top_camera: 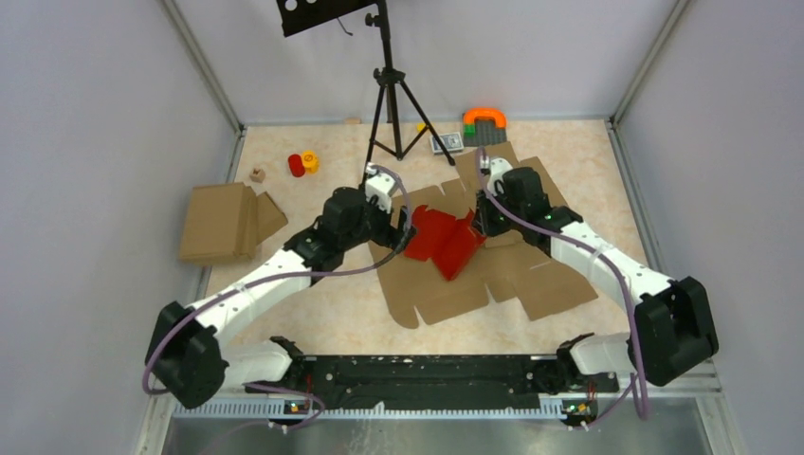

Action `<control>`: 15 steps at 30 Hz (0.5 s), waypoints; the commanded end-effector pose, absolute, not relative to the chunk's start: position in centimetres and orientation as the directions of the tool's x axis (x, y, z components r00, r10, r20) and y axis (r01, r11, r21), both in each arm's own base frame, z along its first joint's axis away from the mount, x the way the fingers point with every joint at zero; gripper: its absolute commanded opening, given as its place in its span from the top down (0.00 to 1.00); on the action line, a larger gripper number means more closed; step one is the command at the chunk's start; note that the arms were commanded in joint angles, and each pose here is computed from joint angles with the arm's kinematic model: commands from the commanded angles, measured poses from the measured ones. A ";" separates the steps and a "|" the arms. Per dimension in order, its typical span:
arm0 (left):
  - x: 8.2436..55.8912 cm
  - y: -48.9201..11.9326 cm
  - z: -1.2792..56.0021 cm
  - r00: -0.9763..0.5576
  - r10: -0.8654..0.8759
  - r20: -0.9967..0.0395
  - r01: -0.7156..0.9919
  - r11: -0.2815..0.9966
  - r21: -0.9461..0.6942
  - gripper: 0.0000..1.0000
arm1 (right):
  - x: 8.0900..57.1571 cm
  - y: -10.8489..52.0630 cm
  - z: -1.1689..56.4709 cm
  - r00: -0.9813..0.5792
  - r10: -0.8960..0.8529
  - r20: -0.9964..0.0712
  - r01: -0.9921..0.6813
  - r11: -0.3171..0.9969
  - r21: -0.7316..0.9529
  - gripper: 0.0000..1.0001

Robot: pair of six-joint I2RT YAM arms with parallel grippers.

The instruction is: Fold the paper box

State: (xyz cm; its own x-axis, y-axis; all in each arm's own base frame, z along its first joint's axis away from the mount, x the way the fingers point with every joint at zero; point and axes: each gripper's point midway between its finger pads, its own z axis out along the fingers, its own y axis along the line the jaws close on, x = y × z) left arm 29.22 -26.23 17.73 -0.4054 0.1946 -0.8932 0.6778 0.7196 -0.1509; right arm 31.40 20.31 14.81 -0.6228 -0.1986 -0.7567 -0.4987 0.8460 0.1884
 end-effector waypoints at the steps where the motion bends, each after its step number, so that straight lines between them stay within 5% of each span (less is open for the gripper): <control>1: 29.3 -23.3 20.5 -0.443 0.000 -0.896 0.492 0.836 -0.243 0.10 | 32.1 18.6 14.9 -0.630 -0.041 -0.776 -0.396 0.876 0.275 0.84; 4: 28.3 -21.7 20.3 -0.511 -0.123 -0.851 0.366 0.864 -0.345 0.02 | 31.8 17.6 13.5 -0.641 0.013 -0.768 -0.354 0.883 0.310 0.84; 9: 25.6 -21.9 17.5 -0.615 -0.279 -0.738 0.298 0.784 -0.545 0.01 | 30.2 17.5 12.2 -0.624 0.077 -0.778 -0.349 0.864 0.364 0.83; 15: 23.4 -23.6 13.5 -0.759 -0.172 -0.628 0.305 0.758 -0.577 0.08 | 28.2 18.9 11.4 -0.591 0.149 -0.793 -0.401 0.799 0.449 0.84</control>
State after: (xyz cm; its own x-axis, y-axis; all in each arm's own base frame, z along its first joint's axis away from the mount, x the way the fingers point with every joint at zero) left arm 24.17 -21.84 13.80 -0.6811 -0.1754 -0.7109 0.3185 0.8033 -0.5033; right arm 27.84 16.91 8.72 -0.6818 0.0567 -0.7293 -0.3273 0.8680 0.3734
